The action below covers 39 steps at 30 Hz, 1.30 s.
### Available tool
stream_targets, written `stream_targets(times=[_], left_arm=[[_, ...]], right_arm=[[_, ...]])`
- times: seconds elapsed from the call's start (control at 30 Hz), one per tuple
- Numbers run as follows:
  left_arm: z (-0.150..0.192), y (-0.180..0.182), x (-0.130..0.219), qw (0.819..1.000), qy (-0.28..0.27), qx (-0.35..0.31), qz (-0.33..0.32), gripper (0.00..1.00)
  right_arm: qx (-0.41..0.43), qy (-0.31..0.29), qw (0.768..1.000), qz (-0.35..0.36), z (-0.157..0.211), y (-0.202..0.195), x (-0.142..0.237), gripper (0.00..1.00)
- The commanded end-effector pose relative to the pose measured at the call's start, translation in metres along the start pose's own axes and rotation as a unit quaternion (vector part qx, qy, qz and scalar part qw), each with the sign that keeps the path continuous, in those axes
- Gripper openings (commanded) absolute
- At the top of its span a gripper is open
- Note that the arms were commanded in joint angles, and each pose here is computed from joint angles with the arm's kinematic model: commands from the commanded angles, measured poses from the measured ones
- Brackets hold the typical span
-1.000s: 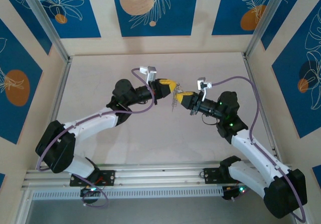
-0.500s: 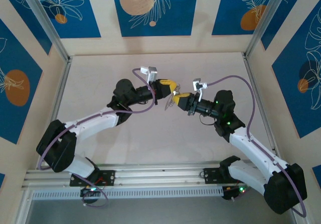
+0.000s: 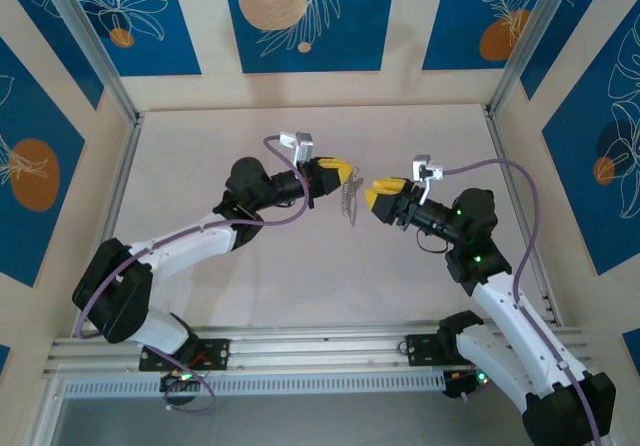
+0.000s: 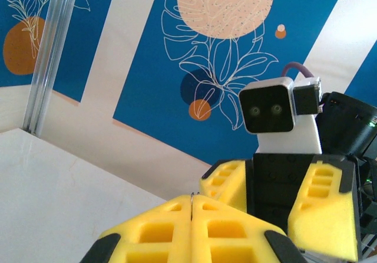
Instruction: Put the keys on the keyring
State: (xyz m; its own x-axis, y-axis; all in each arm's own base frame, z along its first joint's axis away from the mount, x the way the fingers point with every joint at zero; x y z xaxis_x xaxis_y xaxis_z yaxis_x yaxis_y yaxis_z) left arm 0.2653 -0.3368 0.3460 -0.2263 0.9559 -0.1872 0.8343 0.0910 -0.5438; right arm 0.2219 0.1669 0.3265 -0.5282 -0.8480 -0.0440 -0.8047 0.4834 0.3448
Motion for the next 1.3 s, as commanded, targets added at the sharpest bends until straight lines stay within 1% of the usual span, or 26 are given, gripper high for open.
stream_targets(times=[0.0,0.23,0.47,0.67,0.87,1.07,1.27], left_arm=[[-0.021,-0.016,-0.001,0.999,-0.030,-0.019,0.024,0.00],[-0.023,-0.016,-0.002,0.999,-0.034,-0.012,0.027,0.00],[-0.023,-0.015,-0.004,0.999,-0.035,-0.009,0.028,0.00],[-0.022,-0.013,-0.005,0.999,-0.034,-0.007,0.028,0.00],[-0.023,-0.014,-0.005,0.999,-0.034,-0.009,0.029,0.00],[-0.023,-0.014,-0.005,0.999,-0.033,-0.008,0.030,0.00],[-0.023,-0.014,-0.005,0.999,-0.035,-0.007,0.031,0.00]], right_arm=[[-0.008,-0.020,1.000,0.004,-0.011,-0.003,-0.002,0.52],[-0.016,-0.038,0.999,-0.014,-0.023,-0.016,-0.025,0.53],[-0.017,-0.053,0.998,-0.028,-0.027,-0.021,-0.034,0.53],[-0.012,-0.054,0.998,-0.029,-0.026,-0.020,-0.033,0.53],[-0.014,-0.057,0.998,0.006,-0.022,-0.028,-0.019,0.52],[-0.009,-0.066,0.998,-0.009,-0.028,-0.021,-0.016,0.51],[-0.003,-0.060,0.998,-0.037,-0.029,-0.013,-0.027,0.53]])
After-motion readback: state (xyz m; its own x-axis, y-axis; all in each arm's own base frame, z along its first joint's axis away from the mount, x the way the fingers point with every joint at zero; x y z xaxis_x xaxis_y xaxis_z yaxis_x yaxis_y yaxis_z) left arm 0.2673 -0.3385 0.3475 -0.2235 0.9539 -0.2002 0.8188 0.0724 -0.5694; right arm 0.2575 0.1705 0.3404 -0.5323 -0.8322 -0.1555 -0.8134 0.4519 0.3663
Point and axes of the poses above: each hand's point on the last joint's axis, 136 mm out from that joint toward the fingers, its own x axis back along the fingers, its own y axis along the line the jaws close on, z = x × y, the point moved 3 cm from there along x, back along the fingers, and after that the axes turned 11 degrees about x, right-handed, at the moved point
